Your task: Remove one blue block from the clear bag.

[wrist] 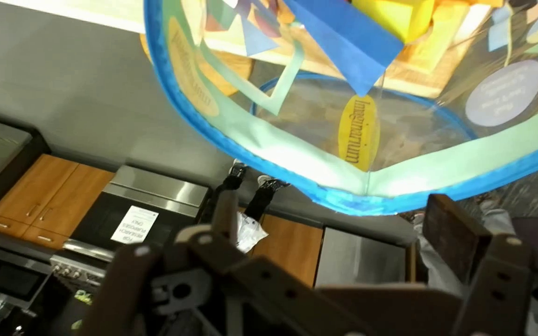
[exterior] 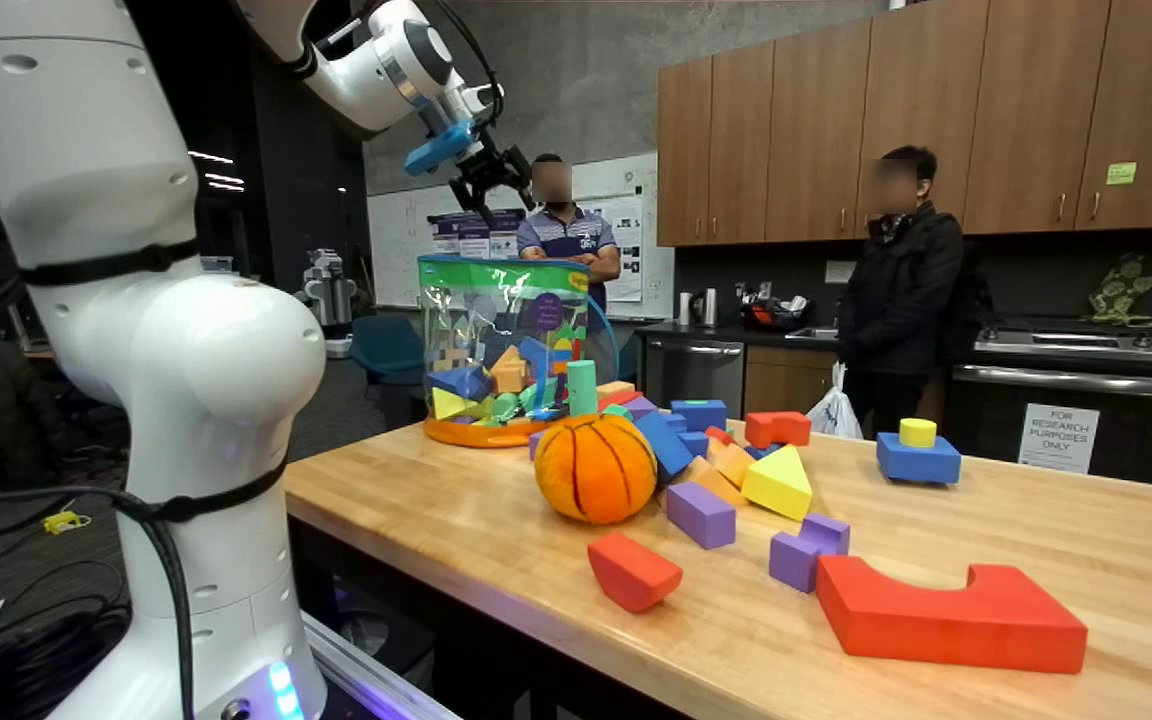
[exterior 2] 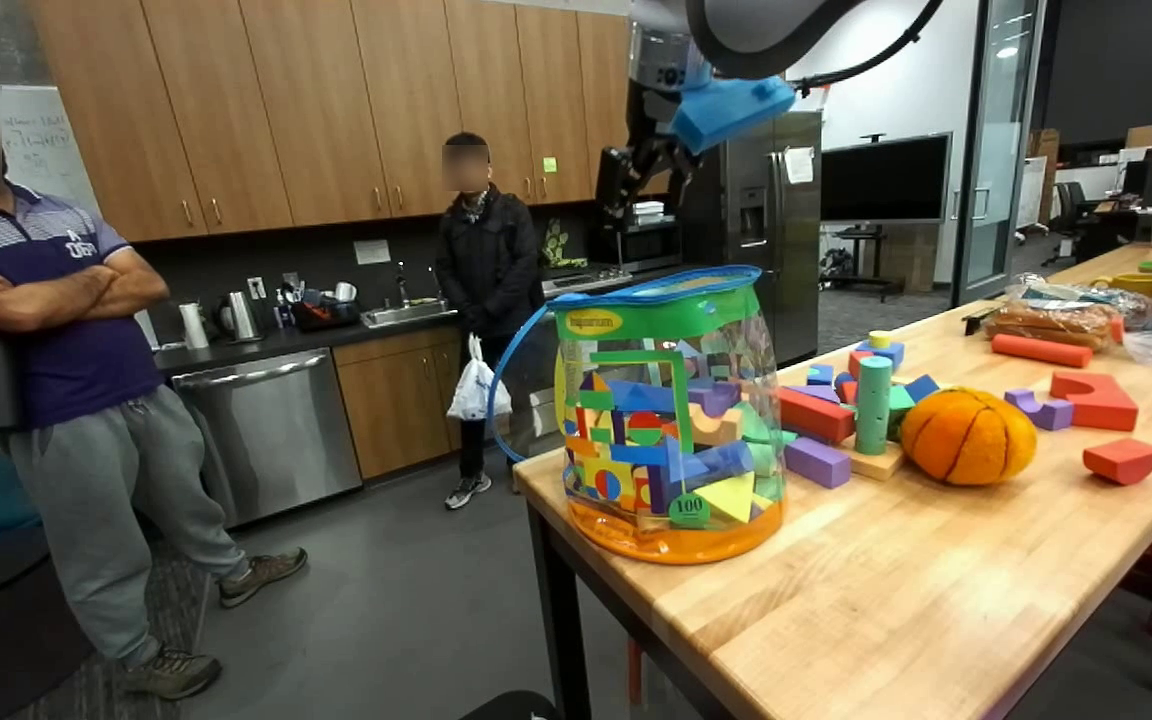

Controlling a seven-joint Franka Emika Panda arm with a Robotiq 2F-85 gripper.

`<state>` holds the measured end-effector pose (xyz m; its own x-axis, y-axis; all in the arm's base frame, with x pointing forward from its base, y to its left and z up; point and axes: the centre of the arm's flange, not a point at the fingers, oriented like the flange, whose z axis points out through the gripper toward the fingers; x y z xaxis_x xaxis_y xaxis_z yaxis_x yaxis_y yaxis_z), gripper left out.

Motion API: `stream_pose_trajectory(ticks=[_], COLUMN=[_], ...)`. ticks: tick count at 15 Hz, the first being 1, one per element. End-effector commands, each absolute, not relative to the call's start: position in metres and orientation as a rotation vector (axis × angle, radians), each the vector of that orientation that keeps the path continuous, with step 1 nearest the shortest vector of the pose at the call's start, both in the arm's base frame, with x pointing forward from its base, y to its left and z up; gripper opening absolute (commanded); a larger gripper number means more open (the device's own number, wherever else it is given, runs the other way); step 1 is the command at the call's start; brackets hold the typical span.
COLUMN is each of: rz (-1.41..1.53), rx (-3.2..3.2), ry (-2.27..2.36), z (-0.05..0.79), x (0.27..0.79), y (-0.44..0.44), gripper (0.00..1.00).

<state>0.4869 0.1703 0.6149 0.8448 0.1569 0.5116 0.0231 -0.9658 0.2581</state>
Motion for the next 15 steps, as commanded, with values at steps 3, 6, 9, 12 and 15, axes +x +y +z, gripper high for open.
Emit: stream_pose_trajectory(ticks=[3,6,9,12,15], rz=[0.668,0.618,0.599,0.575,0.601], rx=[2.868,2.888,2.889,2.875,2.872], ry=[0.214,0.214,0.177,0.164,0.157], z=[0.586,0.565,0.544,0.525,0.513], x=[0.493,0.494,0.500,0.506,0.511], y=[0.193,0.194,0.190,0.188,0.187], gripper=[1.00,1.00,1.00,1.00,1.00])
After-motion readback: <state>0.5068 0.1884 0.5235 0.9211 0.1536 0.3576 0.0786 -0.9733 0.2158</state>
